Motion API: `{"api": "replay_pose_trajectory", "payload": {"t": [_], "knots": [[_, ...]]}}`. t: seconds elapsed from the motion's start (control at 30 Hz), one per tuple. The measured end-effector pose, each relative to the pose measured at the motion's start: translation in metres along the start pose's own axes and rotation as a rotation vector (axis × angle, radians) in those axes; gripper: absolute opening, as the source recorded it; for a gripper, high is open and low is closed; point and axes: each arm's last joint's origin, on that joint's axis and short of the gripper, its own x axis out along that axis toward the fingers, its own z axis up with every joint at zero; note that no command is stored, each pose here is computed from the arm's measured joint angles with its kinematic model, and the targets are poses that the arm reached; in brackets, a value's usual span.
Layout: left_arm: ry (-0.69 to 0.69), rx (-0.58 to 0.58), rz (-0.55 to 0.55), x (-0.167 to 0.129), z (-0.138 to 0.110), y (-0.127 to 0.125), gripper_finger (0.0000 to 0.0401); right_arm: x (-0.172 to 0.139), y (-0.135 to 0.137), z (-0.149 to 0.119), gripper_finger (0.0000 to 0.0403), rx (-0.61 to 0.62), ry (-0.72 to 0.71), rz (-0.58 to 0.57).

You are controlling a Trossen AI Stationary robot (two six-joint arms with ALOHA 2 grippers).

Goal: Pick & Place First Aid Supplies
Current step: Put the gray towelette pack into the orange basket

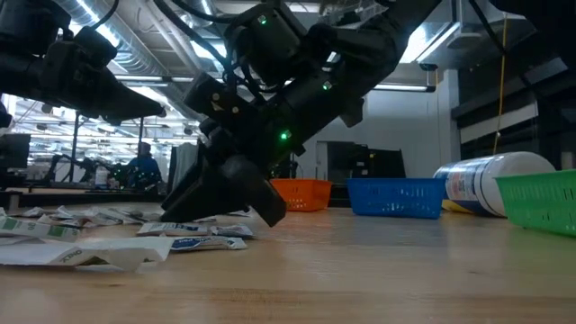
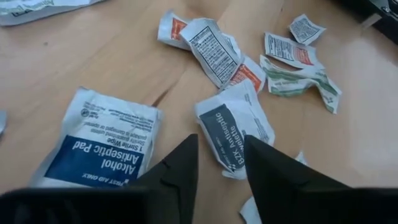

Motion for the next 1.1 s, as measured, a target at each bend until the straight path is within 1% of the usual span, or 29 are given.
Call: {"api": "replay_pose_trajectory", "payload": {"t": [0.1, 0.37, 0.5, 0.67, 0.83, 0.9, 1.03, 1.1], "knots": [[0.000, 0.000, 0.000, 0.000, 0.000, 0.000, 0.0091, 0.004, 0.000, -0.004, 0.0091, 0.007, 0.001, -0.002], [0.000, 0.000, 0.000, 0.000, 0.000, 0.000, 0.0093, 0.006, 0.000, -0.006, 0.0009, 0.016, -0.006, -0.004], [0.000, 0.000, 0.000, 0.000, 0.000, 0.000, 0.0091, 0.006, 0.000, -0.006, 0.0008, 0.070, -0.001, -0.003], [-0.001, 0.000, 0.000, 0.000, 0.000, 0.000, 0.0093, -0.001, -0.003, -0.003, 0.0004, 0.104, 0.014, 0.003], [-0.001, 0.000, 0.000, 0.000, 0.000, 0.000, 0.0091, -0.016, -0.011, 0.007, 0.0003, 0.111, 0.031, 0.006], [0.000, 0.000, 0.000, 0.000, 0.000, 0.000, 0.0091, -0.024, -0.017, 0.013, 0.0002, 0.114, 0.018, -0.001], [-0.001, 0.000, 0.000, 0.000, 0.000, 0.000, 0.0093, -0.036, -0.026, 0.017, 0.0002, 0.119, 0.038, 0.003], [0.000, 0.000, 0.000, 0.000, 0.000, 0.000, 0.0092, -0.044, -0.035, 0.021, 0.0001, 0.127, 0.026, -0.013]]}}
